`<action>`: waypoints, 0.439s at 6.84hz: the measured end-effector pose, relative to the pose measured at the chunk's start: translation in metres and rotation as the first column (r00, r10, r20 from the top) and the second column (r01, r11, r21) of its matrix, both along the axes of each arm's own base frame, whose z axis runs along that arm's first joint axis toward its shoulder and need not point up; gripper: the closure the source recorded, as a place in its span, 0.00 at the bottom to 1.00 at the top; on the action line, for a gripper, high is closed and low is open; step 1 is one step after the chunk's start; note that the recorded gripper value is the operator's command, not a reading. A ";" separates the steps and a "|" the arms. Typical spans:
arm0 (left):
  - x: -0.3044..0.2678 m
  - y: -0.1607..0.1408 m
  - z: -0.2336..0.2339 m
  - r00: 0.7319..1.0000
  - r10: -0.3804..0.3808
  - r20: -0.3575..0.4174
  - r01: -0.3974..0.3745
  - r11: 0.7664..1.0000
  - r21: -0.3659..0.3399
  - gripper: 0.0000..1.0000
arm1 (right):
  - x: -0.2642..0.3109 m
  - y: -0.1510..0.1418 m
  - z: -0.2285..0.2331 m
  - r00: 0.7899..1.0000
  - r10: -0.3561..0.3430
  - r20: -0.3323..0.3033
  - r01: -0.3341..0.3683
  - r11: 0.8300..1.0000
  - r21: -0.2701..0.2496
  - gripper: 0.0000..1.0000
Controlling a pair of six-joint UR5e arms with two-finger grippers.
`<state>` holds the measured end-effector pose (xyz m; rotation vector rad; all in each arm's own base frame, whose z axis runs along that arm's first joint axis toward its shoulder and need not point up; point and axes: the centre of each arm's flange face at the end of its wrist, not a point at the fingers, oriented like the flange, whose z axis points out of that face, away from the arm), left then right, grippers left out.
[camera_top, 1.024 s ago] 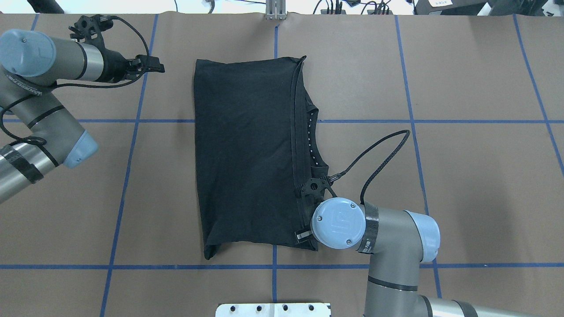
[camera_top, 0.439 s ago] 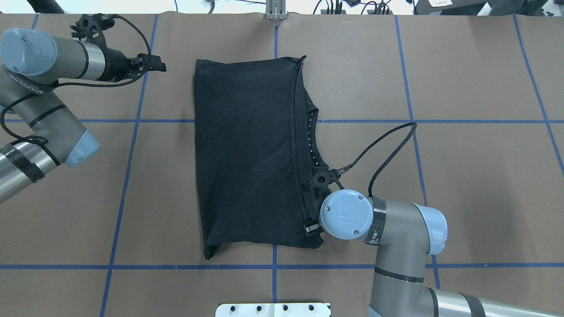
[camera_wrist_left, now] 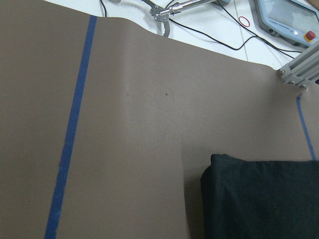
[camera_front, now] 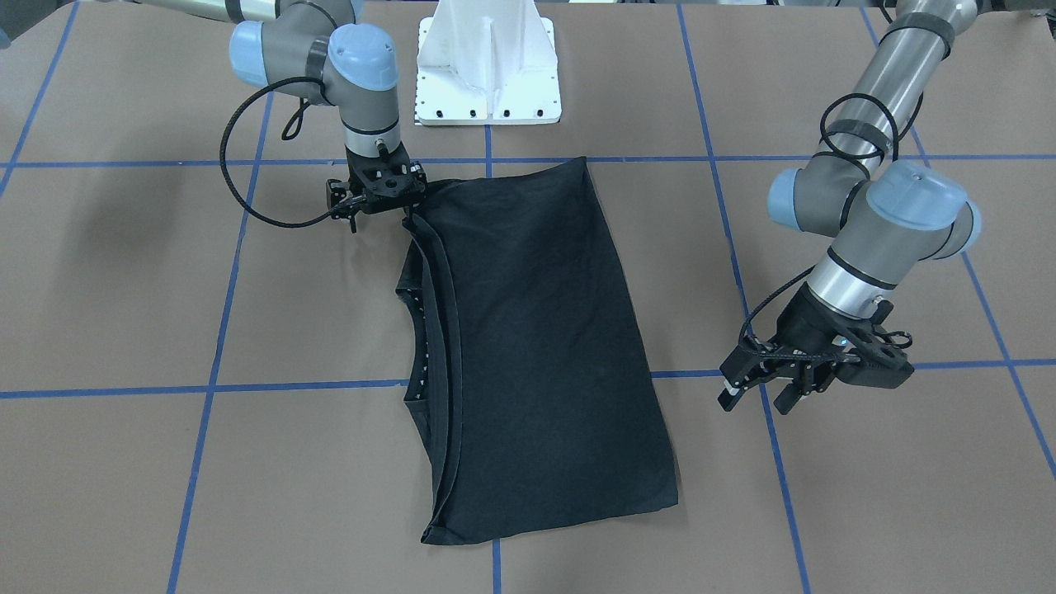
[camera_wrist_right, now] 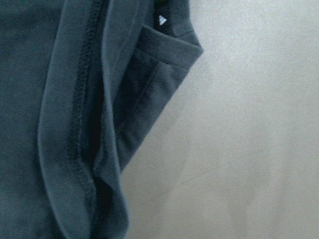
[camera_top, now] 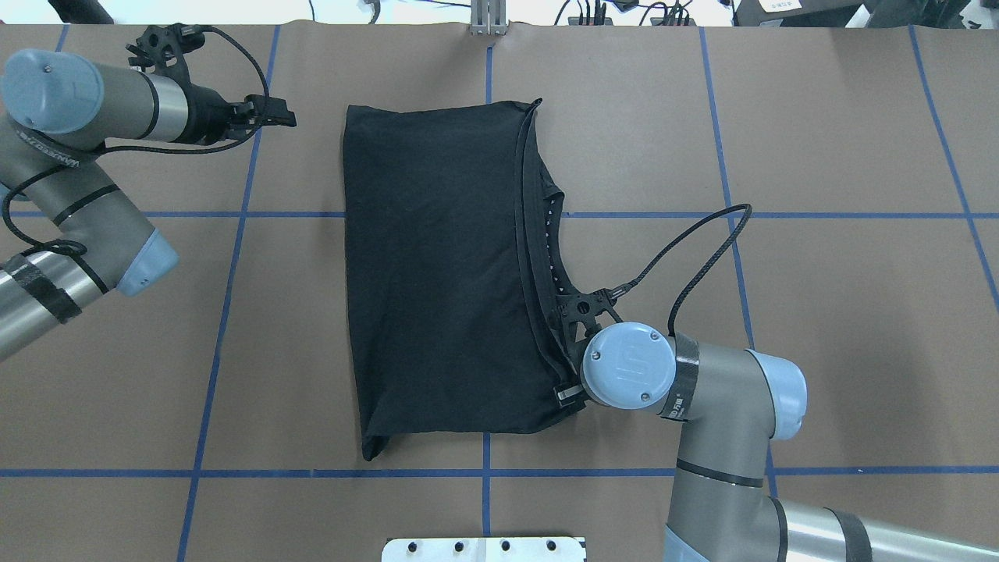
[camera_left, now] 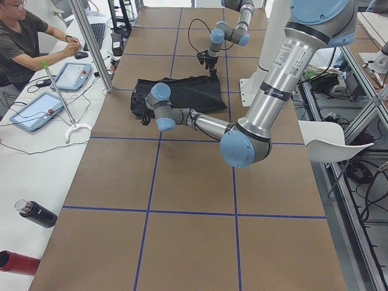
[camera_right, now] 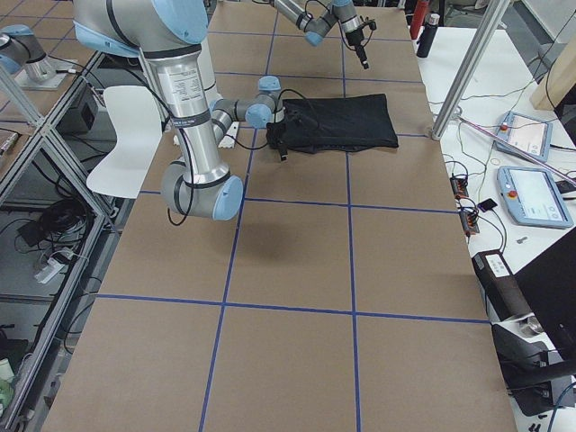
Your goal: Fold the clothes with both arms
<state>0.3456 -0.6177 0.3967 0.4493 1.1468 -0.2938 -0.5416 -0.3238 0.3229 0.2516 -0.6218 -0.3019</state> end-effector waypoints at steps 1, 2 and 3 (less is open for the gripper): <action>0.000 0.000 -0.001 1.000 0.000 0.000 0.000 1.000 0.001 0.00 | 0.005 -0.006 0.002 1.000 -0.002 -0.003 0.002 1.000 0.006 0.00; 0.000 0.000 -0.001 1.000 0.000 0.000 0.000 1.000 0.001 0.00 | 0.012 -0.013 0.000 1.000 0.000 0.003 0.000 1.000 0.004 0.00; 0.000 -0.001 -0.001 1.000 0.000 0.001 0.000 1.000 0.000 0.00 | 0.019 -0.021 -0.006 1.000 0.003 0.019 -0.003 1.000 -0.005 0.00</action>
